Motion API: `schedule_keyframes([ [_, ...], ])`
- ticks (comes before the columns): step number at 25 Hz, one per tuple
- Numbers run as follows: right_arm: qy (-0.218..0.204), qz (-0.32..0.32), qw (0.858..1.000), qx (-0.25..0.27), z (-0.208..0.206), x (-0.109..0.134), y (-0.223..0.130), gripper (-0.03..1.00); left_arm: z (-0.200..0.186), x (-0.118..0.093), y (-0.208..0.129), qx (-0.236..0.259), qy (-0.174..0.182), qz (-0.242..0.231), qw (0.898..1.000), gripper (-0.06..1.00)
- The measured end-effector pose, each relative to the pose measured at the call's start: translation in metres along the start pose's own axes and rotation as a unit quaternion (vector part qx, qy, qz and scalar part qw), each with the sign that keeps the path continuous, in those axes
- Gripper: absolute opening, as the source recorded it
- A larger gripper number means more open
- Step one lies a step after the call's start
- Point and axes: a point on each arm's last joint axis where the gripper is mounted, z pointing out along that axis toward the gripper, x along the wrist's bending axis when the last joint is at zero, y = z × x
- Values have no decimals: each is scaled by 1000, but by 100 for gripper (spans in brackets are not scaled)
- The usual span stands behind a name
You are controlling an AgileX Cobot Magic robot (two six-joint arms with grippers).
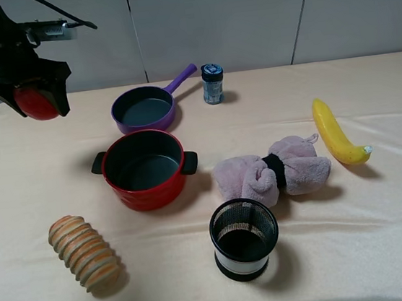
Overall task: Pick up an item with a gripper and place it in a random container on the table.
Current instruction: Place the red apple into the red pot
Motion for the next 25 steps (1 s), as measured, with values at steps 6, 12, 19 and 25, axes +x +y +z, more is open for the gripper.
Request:
schedule_keyframes([
  [6,0,0,1000,0,0,0,0,69,-15,-11,-4,-18,6,16,1000,72],
  [12,0,0,1000,0,0,0,0,69,-15,-54,-3,-19,5,69,997,72],
  [19,0,0,1000,0,0,0,0,69,-13,-104,-8,-16,1,132,991,72],
  [25,0,0,1000,0,0,0,0,69,-12,-135,-13,-17,2,168,986,72],
])
